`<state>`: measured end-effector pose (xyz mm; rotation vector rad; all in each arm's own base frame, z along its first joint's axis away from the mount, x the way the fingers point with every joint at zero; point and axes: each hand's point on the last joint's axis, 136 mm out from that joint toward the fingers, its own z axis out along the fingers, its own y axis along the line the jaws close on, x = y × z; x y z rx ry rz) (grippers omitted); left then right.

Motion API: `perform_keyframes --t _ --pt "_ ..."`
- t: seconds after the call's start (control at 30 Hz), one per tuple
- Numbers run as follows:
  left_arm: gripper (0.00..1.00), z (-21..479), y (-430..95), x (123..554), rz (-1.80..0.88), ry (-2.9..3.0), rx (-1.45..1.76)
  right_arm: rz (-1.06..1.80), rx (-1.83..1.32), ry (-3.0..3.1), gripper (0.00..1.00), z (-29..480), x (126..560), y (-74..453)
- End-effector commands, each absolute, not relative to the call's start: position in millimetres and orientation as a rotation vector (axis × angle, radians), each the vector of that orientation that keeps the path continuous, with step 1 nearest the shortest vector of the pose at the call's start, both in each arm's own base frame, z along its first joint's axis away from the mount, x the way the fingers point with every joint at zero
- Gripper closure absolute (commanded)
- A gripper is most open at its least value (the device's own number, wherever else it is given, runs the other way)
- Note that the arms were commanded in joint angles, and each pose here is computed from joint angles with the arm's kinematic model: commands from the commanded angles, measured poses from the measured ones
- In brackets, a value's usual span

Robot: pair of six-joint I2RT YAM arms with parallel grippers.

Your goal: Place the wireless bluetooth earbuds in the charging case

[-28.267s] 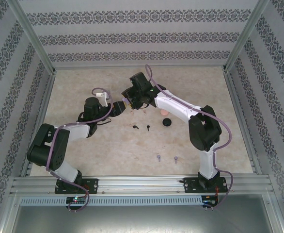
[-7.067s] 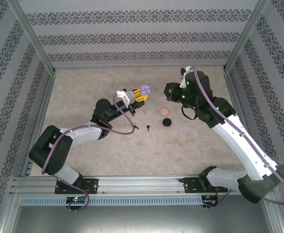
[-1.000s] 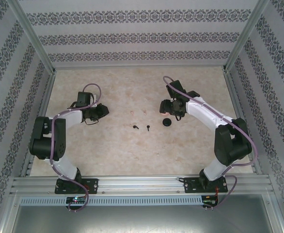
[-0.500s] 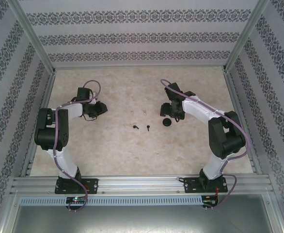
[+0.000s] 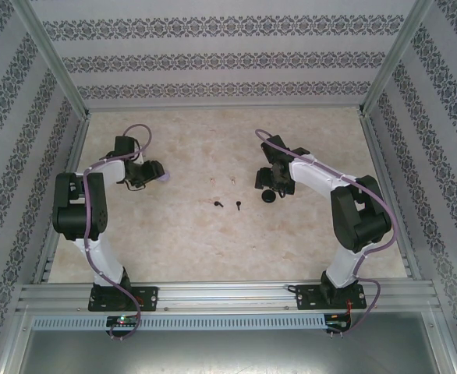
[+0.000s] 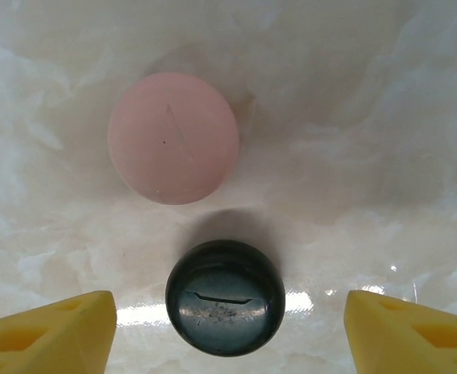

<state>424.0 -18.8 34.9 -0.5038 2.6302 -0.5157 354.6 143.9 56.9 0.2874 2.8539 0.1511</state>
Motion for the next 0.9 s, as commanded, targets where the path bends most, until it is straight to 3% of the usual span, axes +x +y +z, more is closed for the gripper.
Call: perform_keyframes --t 0.0,0.27,0.57,0.87 --pt "0.41 61.5 1.3 425.3 -0.419 2.600 -0.501 0.099 0.311 2.851 0.20 55.6 351.9 141.7" --pt "0.37 135.7 -10.5 433.8 -0.500 2.389 -0.493 0.058 0.345 2.862 0.21 50.2 346.0 137.2" --pt "0.35 211.5 -69.9 430.7 -0.577 2.214 -0.344 0.028 0.332 2.903 0.23 31.0 336.6 147.4" --pt "0.35 254.4 -124.3 425.6 -0.632 2.131 -0.207 -0.035 0.334 2.918 0.29 16.5 337.8 143.1"
